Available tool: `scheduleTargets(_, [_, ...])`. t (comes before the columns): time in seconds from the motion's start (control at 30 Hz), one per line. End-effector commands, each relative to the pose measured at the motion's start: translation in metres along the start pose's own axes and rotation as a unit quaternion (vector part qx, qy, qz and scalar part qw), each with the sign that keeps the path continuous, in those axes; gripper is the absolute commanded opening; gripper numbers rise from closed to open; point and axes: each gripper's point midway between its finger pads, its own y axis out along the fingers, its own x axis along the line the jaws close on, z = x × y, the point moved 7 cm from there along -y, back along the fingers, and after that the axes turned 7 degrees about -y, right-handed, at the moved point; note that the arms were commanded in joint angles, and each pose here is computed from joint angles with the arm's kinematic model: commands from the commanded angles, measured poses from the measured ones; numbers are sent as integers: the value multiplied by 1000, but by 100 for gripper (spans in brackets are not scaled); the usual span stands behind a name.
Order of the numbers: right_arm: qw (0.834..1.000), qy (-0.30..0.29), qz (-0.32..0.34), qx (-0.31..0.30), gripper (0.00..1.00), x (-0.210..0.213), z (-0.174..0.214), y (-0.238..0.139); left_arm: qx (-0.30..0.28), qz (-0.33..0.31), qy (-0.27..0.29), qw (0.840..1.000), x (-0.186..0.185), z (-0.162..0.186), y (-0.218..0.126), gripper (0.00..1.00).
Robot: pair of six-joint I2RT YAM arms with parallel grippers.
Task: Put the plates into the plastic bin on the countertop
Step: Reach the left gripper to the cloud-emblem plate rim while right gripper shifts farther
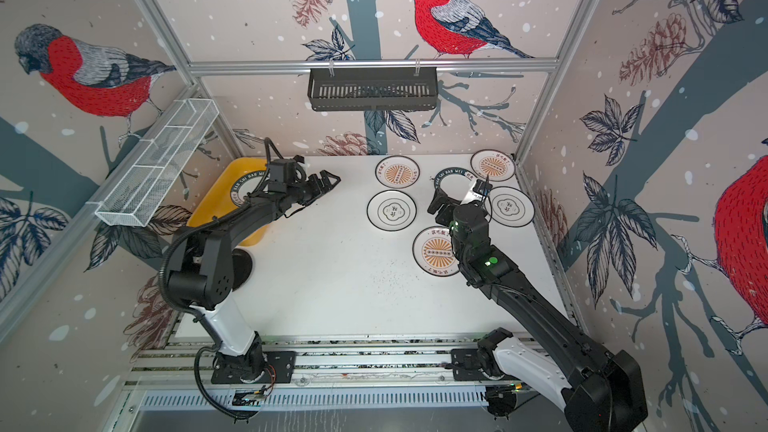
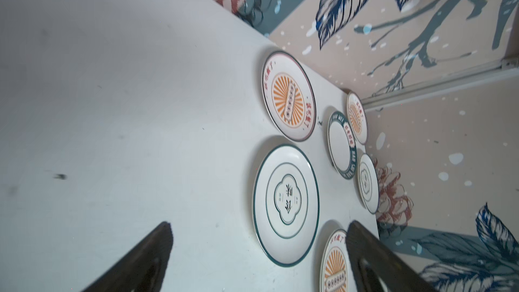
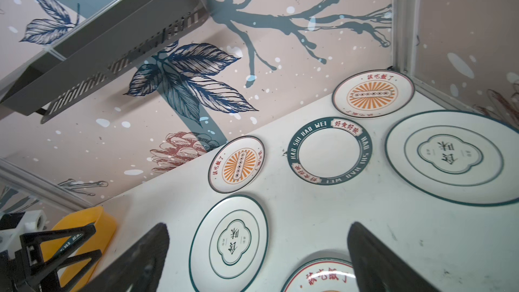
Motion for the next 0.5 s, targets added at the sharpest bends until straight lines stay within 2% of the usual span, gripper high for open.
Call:
scheduleTargets(0.0, [1000, 10, 17, 10, 99, -10, 2, -1, 54, 44, 17, 997, -11, 23, 26, 96])
scheduleTargets(0.17, [999, 22, 27, 12, 100, -20, -1, -4, 114, 43, 25, 992, -9, 53, 64, 95])
scheduleTargets(0.47, [999, 27, 37, 12, 100, -25, -1, -4, 153, 32, 20, 987, 10, 71, 86, 92])
